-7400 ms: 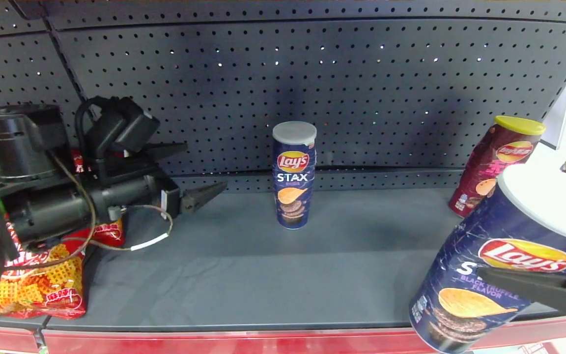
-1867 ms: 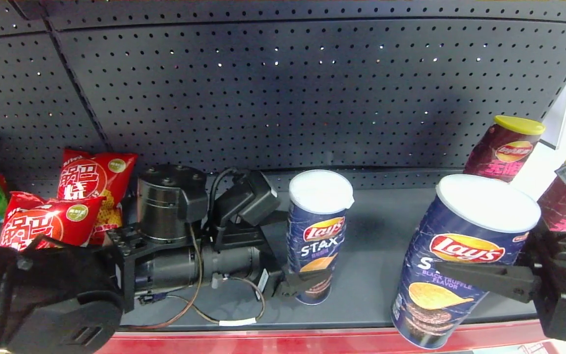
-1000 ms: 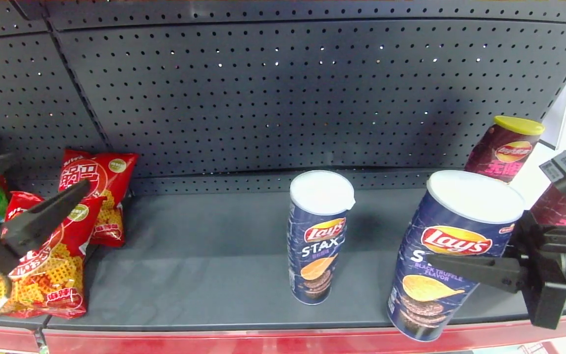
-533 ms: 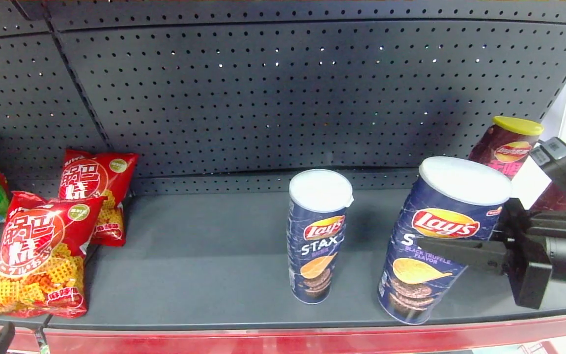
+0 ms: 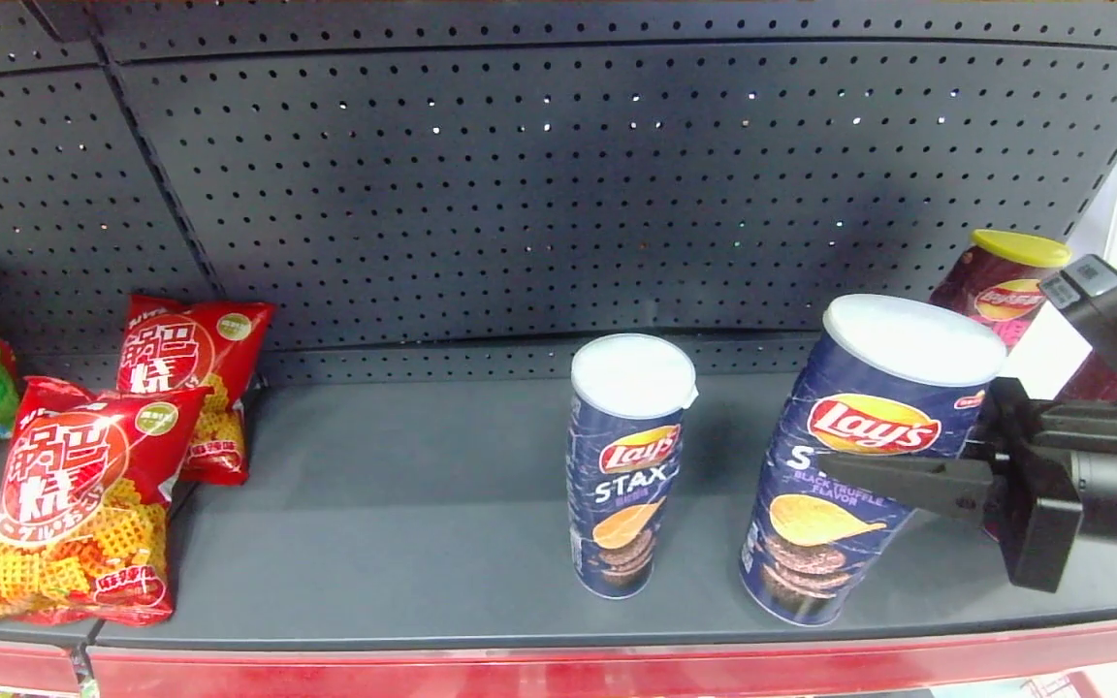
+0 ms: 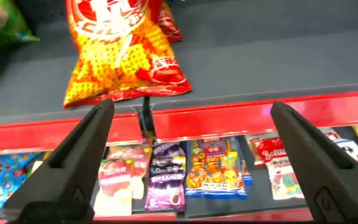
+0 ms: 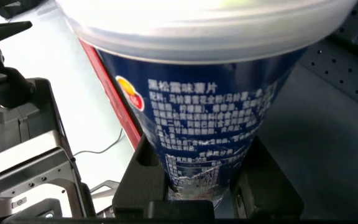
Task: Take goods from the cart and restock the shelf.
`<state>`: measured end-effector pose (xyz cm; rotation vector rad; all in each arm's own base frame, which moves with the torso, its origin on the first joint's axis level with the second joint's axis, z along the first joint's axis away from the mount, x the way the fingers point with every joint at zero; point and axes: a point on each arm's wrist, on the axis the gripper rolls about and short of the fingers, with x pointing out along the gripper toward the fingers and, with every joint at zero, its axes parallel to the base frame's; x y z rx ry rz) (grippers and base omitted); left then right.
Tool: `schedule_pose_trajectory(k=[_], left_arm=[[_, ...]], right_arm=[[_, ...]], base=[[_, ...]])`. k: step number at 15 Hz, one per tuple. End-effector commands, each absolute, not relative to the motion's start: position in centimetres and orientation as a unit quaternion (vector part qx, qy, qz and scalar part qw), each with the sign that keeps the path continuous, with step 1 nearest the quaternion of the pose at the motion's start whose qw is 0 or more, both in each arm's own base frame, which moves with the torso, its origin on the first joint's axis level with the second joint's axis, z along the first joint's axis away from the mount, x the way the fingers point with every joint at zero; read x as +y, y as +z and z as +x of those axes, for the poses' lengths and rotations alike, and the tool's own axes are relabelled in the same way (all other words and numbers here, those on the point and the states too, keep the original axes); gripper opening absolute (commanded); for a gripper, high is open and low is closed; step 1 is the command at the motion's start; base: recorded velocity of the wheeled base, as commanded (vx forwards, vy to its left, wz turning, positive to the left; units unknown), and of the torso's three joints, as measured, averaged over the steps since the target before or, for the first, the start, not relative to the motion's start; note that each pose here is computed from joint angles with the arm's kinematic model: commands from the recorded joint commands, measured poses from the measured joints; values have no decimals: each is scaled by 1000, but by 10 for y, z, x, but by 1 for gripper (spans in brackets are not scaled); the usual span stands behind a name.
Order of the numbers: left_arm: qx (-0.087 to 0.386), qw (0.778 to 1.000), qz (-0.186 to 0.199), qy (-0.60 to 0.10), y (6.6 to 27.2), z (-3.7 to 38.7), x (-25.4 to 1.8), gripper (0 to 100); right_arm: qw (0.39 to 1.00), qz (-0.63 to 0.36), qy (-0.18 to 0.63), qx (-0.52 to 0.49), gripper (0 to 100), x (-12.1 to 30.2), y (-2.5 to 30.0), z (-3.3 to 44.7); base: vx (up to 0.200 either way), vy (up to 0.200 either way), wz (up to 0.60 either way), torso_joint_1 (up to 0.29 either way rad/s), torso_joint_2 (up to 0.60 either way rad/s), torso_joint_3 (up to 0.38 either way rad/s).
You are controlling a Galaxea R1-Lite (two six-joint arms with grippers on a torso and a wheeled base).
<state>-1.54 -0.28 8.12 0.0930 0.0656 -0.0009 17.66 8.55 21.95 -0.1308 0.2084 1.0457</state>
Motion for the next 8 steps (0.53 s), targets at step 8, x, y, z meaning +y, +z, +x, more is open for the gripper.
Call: schedule_pose_trajectory(k=[8], left_arm=[[49,999,-9,20,77,-16,-2,100]], right_arm=[[864,-58,491,96,0,83,223,178]], base=[[0,0,0,0,0,0]])
